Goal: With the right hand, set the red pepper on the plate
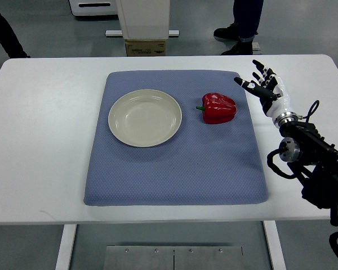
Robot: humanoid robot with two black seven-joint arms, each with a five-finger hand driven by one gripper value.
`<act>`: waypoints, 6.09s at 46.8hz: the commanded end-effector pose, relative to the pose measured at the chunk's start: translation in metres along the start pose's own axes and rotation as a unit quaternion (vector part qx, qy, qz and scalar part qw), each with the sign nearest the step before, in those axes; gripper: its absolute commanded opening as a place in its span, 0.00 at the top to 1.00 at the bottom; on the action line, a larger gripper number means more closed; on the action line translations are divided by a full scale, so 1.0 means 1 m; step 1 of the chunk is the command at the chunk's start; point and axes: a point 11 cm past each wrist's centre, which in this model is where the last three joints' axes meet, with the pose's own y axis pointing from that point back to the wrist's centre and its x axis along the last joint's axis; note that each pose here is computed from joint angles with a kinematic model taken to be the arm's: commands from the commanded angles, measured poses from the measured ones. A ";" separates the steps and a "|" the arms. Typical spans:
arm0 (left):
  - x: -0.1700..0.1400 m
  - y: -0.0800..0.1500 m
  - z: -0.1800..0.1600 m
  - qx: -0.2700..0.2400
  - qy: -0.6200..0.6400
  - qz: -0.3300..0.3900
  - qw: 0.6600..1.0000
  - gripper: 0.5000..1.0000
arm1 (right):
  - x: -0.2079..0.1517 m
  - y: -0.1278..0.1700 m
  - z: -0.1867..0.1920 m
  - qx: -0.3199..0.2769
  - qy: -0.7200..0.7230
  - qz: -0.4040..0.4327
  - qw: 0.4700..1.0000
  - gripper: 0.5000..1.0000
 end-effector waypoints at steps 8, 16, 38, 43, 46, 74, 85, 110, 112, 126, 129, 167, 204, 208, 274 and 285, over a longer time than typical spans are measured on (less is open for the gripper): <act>0.000 0.000 0.001 -0.001 0.000 0.000 1.000 0.00 | 0.008 -0.002 -0.009 0.007 0.008 0.004 1.000 0.00; 0.000 0.000 0.001 -0.001 0.000 0.000 1.000 0.00 | 0.018 0.000 -0.014 0.008 0.015 -0.005 1.000 0.00; 0.000 0.000 0.001 -0.001 0.000 0.000 1.000 0.00 | 0.021 0.008 -0.007 0.000 0.085 -0.048 0.995 0.00; 0.000 0.000 0.001 -0.001 0.001 0.000 1.000 0.00 | 0.016 0.009 -0.004 0.001 0.100 -0.062 0.993 0.00; 0.000 0.000 0.001 -0.001 0.000 0.000 1.000 0.00 | 0.015 0.009 -0.006 0.004 0.109 -0.069 0.992 0.00; 0.000 0.000 0.001 -0.001 0.000 0.000 1.000 0.00 | -0.022 -0.001 -0.027 0.024 0.252 -0.193 0.948 0.00; 0.000 0.000 0.001 -0.001 0.000 0.000 1.000 0.00 | -0.035 -0.001 -0.028 0.028 0.334 -0.243 0.910 0.00; 0.000 0.000 0.001 -0.001 0.000 0.000 1.000 0.00 | -0.054 -0.003 -0.029 0.016 0.435 -0.308 0.846 0.00; 0.000 0.000 0.001 -0.001 0.000 0.000 1.000 0.00 | -0.053 -0.004 -0.030 0.015 0.442 -0.308 0.842 0.00; 0.000 0.000 0.001 -0.001 0.000 0.000 1.000 0.00 | -0.059 -0.009 -0.022 0.008 0.482 -0.316 0.817 0.00; 0.000 0.000 0.001 -0.001 0.001 0.000 1.000 0.00 | -0.061 -0.009 -0.019 0.007 0.486 -0.320 0.813 0.00; 0.000 0.000 0.001 -0.001 0.000 0.000 1.000 0.00 | -0.049 -0.009 -0.004 -0.027 0.535 -0.317 0.783 0.13; 0.000 0.000 0.001 -0.001 0.001 0.000 1.000 0.00 | -0.055 -0.021 -0.022 -0.030 0.554 -0.297 0.777 1.00; 0.000 0.000 0.000 0.000 0.000 0.000 1.000 0.00 | -0.061 -0.026 -0.034 -0.018 0.550 -0.292 0.782 1.00; 0.000 0.000 0.000 0.000 0.000 0.000 1.000 0.00 | -0.219 0.009 -0.027 0.076 0.458 -0.440 0.768 1.00; 0.000 0.000 0.001 -0.001 0.000 0.000 1.000 0.00 | -0.217 0.020 -0.008 0.059 0.442 -0.451 0.773 1.00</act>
